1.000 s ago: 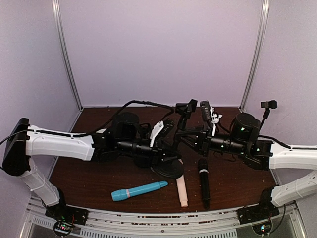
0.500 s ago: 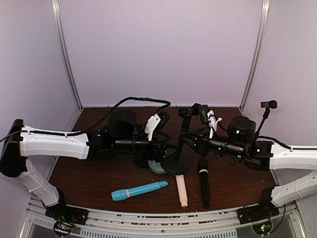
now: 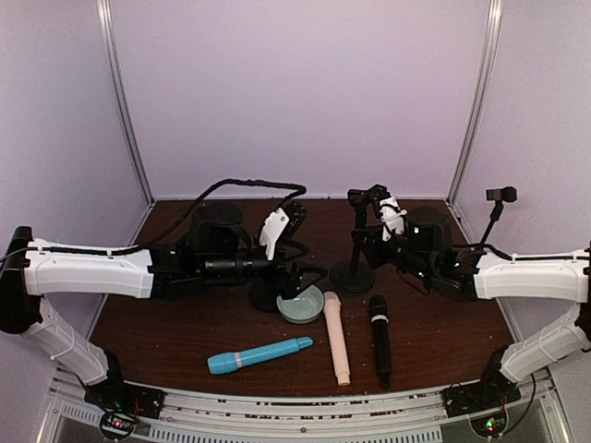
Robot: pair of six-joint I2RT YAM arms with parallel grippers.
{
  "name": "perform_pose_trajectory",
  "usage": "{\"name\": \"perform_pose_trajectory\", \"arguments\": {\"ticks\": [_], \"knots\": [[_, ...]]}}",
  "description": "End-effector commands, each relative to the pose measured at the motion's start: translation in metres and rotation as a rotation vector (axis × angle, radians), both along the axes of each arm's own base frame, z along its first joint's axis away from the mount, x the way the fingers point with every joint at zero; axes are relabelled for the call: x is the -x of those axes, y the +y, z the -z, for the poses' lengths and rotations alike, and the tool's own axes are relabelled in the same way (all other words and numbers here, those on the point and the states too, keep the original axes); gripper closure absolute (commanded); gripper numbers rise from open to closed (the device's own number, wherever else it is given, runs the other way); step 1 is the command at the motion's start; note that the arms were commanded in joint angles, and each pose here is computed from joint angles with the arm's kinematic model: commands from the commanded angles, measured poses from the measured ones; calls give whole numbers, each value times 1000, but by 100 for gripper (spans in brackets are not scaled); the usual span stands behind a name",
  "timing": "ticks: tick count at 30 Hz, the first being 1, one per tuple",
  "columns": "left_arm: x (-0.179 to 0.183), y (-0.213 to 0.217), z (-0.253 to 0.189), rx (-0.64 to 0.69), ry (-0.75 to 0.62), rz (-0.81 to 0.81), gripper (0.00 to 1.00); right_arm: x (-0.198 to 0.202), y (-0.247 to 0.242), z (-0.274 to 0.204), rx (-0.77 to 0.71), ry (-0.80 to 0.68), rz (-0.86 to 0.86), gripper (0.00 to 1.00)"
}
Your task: Attach the microphones to the stand
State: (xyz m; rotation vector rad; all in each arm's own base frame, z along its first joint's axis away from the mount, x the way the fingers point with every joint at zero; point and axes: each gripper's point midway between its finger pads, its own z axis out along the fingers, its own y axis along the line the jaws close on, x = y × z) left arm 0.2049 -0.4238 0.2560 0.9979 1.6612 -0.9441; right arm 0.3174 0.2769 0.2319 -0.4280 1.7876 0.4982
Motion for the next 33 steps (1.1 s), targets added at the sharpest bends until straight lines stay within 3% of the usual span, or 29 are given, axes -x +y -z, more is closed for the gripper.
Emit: {"name": "perform_pose_trajectory", "arguments": {"ticks": [1, 10, 22, 24, 28, 33], "knots": [[10, 2, -6, 20, -27, 60, 27, -37, -3, -27, -59, -122, 86, 100], [18, 6, -2, 14, -62, 101, 29, -68, -2, 19, 14, -96, 99, 100], [19, 1, -2, 15, -62, 119, 29, -64, 7, 51, -20, -49, 31, 98], [20, 1, -1, 14, -60, 120, 29, -64, 5, 50, -18, -43, 38, 91], [20, 1, -1, 13, -57, 122, 29, -61, 4, 56, -8, -1, 34, 64], [23, 4, -1, 18, -54, 126, 29, -49, 1, 58, -9, 11, 11, 52]]}}
